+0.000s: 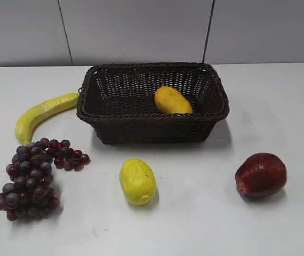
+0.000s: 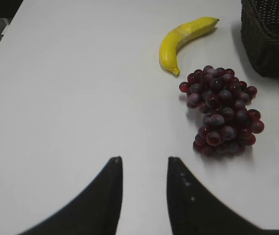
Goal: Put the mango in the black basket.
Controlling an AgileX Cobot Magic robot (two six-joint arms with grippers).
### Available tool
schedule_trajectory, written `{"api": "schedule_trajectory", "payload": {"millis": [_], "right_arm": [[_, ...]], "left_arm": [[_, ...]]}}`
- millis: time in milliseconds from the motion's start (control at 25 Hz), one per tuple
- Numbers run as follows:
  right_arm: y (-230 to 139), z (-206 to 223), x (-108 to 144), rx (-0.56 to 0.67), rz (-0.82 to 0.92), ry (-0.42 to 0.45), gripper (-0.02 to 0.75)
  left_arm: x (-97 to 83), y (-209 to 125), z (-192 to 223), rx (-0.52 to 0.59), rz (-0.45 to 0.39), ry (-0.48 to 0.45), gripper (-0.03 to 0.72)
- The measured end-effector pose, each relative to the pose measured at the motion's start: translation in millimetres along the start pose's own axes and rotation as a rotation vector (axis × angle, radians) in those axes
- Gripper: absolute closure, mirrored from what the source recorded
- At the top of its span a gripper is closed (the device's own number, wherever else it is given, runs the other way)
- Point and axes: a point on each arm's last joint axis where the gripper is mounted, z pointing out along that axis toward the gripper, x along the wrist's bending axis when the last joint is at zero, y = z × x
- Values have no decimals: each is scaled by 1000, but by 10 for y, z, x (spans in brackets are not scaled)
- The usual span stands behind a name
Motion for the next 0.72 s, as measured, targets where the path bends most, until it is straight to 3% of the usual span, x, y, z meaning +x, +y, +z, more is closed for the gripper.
{"api": "schedule_trajectory", "payload": {"millis": [400,720], "right_arm": [[-938,-70,51,-148,9,-23,147],[-1111,32,90,-205,16,-10,147]], "left_arm": [[0,0,0,0,0,0,456],[0,0,0,0,0,0,456]]}}
